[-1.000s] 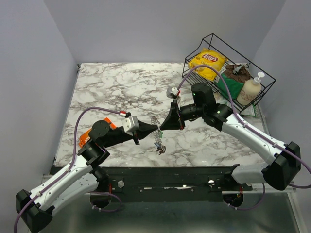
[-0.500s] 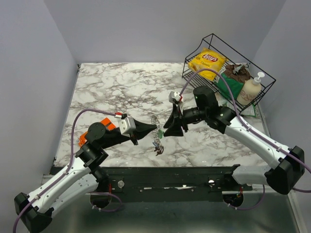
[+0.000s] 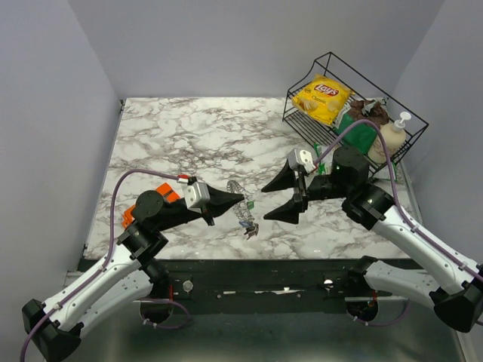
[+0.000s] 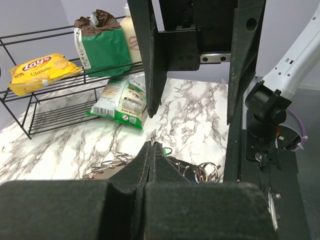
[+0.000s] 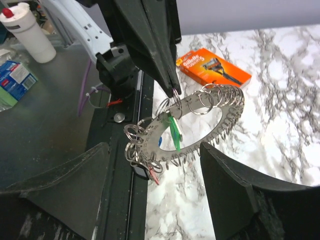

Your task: Put the keys on the keyring

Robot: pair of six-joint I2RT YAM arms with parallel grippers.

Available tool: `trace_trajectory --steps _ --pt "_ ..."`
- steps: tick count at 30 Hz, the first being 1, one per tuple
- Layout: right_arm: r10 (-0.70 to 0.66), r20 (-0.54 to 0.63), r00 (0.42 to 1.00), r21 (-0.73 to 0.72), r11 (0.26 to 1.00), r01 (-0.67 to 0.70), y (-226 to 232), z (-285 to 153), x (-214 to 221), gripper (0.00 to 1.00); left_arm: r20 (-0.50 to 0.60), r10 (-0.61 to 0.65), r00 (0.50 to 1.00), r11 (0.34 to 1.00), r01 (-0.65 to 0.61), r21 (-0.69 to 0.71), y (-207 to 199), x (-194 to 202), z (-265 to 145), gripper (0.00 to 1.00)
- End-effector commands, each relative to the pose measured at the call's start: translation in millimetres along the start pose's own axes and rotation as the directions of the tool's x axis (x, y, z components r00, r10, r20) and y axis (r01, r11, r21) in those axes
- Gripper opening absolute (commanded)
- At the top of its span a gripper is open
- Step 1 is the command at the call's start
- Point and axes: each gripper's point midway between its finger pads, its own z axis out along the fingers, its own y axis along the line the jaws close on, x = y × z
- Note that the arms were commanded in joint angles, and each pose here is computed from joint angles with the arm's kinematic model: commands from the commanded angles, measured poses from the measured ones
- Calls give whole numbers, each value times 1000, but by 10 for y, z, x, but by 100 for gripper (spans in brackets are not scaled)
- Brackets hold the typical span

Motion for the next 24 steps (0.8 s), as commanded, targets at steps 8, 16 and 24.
trace_trajectory --steps 8,16,24 --pt "-12 135 991 -118 993 28 83 144 -303 69 84 3 996 996 -11 92 -151 -271 53 0" --pt "10 130 992 -148 989 9 84 225 -296 64 85 1 996 996 -9 93 -154 -279 51 0" --pt "40 114 993 -184 983 -19 121 326 -221 55 95 6 995 996 -14 88 -147 -308 54 0"
